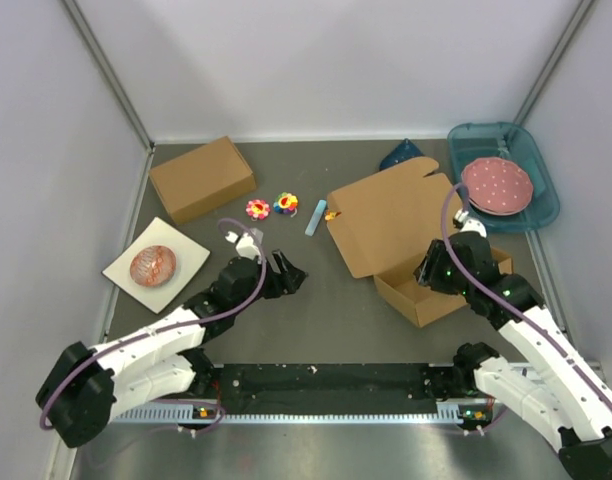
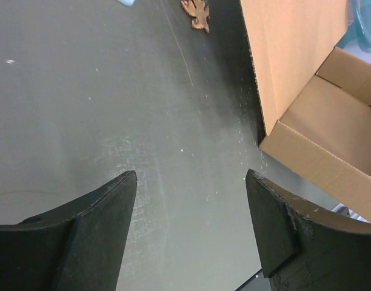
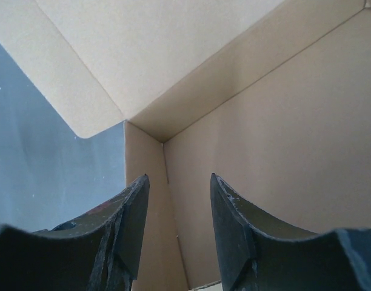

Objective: Fold the paper box

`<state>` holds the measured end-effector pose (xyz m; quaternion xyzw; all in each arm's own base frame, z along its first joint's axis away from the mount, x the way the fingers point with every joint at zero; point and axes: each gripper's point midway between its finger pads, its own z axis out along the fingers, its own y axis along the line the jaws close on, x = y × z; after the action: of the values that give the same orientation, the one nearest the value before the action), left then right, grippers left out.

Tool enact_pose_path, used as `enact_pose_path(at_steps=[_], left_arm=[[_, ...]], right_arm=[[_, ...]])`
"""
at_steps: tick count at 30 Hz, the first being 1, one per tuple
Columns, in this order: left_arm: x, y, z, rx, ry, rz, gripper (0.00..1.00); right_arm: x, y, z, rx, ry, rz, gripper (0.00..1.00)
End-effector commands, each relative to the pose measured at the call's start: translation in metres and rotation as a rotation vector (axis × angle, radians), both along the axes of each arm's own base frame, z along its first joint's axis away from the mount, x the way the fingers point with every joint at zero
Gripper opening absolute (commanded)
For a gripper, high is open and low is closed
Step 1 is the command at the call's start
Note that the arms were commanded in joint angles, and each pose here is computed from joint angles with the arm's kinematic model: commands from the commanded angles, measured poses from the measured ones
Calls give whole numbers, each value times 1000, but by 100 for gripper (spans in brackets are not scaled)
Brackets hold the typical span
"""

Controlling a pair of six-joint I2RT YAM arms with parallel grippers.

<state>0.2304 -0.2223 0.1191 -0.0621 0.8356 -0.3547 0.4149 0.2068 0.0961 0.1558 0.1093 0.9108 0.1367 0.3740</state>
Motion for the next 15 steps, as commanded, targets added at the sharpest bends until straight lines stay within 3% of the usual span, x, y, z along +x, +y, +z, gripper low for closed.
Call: enact_pose_path(at_steps=[1,4,6,11,15], left_arm=[[4,-25,20,-105,-79,-33,79],[3,-40,31,-151,-156,-56,83],[7,-47,26,-123,-176,-69,99],[21,-65,50,-201,-304,-76,99],[38,-84,50,-187,-360,-96,99]], right_arm=[[-12,4,-3,48,2,6,46],[-17,2,-12,45,12,8,46],[-18,6,-16,54,33,15,46],[-21,9,-23,75,54,6,46],[-22,11,-20,85,45,18,46]])
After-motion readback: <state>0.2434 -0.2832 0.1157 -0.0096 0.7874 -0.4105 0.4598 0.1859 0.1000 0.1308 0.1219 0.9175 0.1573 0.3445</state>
